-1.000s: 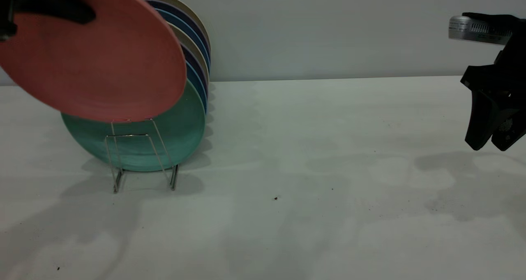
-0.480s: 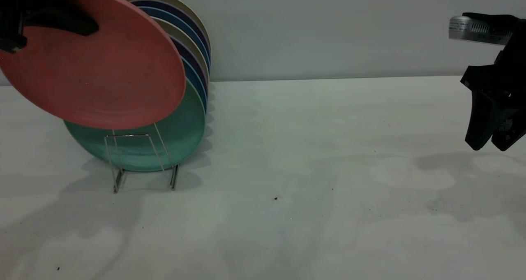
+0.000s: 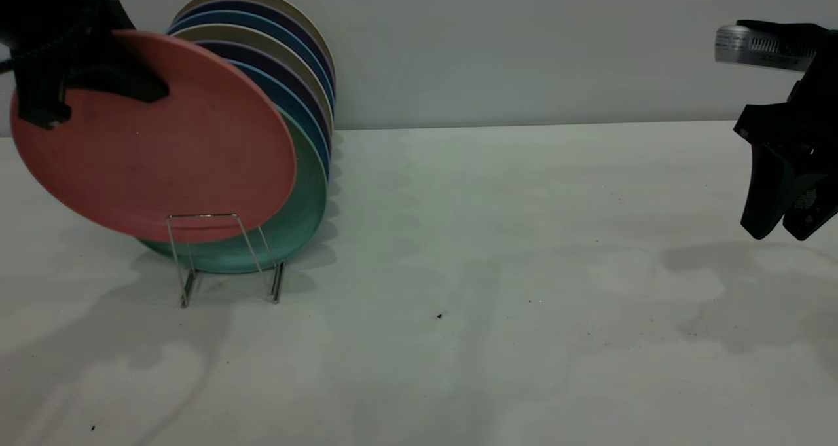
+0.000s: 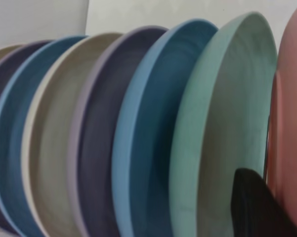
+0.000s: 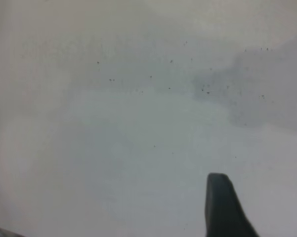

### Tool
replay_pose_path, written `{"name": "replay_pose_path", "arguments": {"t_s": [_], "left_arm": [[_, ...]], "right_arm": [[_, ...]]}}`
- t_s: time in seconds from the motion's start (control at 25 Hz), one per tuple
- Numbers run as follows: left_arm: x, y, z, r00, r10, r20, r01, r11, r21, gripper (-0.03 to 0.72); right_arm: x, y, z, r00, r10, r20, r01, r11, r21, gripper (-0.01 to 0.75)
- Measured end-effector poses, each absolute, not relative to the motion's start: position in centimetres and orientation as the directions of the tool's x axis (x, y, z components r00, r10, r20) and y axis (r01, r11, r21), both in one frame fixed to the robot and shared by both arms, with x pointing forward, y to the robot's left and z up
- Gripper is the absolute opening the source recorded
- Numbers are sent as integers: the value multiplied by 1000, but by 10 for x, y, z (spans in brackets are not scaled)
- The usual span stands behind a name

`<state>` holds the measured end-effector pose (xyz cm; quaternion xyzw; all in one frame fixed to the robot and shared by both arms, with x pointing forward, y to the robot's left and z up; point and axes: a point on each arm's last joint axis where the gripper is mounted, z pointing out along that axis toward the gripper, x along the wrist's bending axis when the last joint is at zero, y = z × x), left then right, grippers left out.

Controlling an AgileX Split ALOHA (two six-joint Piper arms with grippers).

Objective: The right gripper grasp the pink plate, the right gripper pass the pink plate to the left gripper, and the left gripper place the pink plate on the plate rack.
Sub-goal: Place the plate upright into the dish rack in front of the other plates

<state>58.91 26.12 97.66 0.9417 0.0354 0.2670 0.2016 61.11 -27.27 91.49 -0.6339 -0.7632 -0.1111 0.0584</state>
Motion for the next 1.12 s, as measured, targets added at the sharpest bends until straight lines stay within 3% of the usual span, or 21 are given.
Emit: {"name": "replay_pose_path", "arguments": {"t_s": [0.6, 0.92, 1.12], "left_arm": [[596, 260, 954, 876, 225, 427, 20, -901, 433, 128], [596, 260, 954, 871, 233, 432, 25, -901, 434, 278], [597, 261, 954, 868, 237, 437, 29, -902, 431, 298]], "right_arm": [[611, -273, 915, -190, 955, 230, 981, 172, 96, 402], [611, -273, 915, -190, 955, 230, 981, 172, 96, 402], [611, -273, 915, -190, 955, 230, 981, 172, 96, 402]]}}
